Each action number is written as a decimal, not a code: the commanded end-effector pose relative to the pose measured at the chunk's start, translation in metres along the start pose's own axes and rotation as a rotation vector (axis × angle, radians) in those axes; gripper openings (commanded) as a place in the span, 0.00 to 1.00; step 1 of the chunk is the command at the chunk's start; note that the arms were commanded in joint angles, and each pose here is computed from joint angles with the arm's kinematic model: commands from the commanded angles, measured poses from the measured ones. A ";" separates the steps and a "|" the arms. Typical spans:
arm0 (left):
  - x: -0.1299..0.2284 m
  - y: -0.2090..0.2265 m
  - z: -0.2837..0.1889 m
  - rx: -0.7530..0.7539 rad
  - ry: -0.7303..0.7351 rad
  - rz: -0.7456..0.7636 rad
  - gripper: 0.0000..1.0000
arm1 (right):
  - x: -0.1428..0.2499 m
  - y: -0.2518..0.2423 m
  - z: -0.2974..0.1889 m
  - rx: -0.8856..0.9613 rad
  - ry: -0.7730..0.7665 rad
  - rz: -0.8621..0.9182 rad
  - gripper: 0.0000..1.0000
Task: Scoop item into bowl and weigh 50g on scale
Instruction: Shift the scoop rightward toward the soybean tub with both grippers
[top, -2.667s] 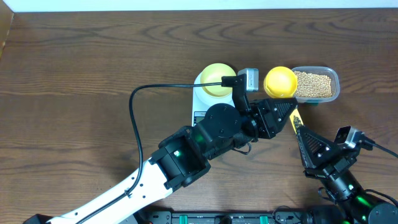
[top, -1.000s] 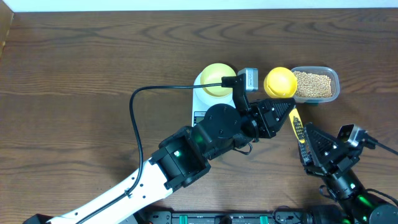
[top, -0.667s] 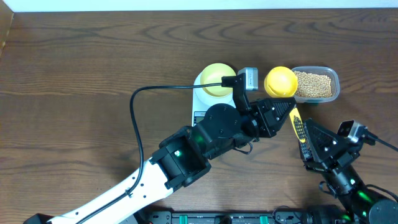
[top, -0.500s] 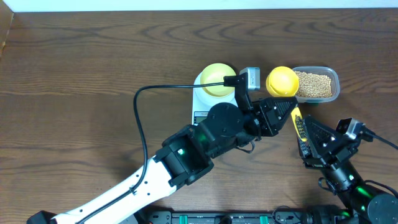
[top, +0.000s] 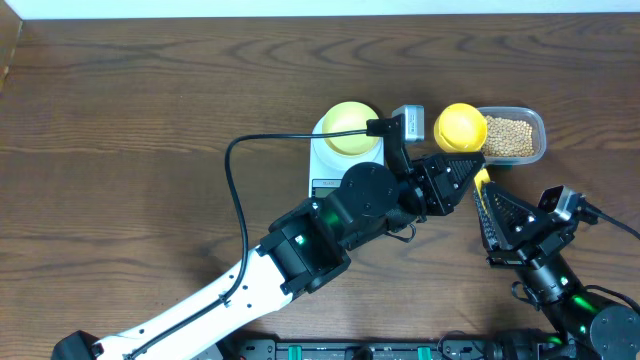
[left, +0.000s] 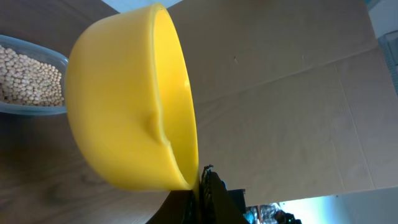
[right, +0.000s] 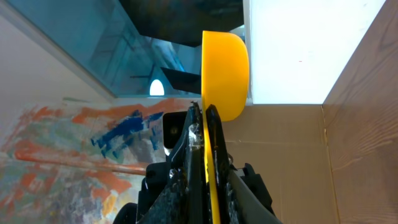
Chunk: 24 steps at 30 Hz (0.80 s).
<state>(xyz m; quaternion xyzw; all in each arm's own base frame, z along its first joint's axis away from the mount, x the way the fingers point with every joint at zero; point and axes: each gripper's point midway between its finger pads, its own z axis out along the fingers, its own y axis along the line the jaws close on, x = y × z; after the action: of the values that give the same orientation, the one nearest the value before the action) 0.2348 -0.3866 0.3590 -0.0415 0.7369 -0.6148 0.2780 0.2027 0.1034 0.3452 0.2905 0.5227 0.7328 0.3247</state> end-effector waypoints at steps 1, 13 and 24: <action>0.004 -0.001 0.001 0.009 0.015 0.006 0.08 | 0.000 0.004 0.000 -0.009 -0.001 -0.006 0.17; 0.010 0.003 0.006 0.005 0.046 -0.003 0.07 | 0.000 0.004 0.000 -0.009 -0.003 -0.006 0.08; 0.010 0.002 0.006 0.009 0.044 -0.003 0.07 | -0.004 0.004 0.000 -0.009 -0.025 -0.002 0.04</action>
<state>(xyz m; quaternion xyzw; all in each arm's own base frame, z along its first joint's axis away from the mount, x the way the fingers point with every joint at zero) 0.2332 -0.3913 0.3567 -0.0339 0.7371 -0.6184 0.2703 0.2037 0.1030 0.3436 0.2951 0.5230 0.7317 0.3224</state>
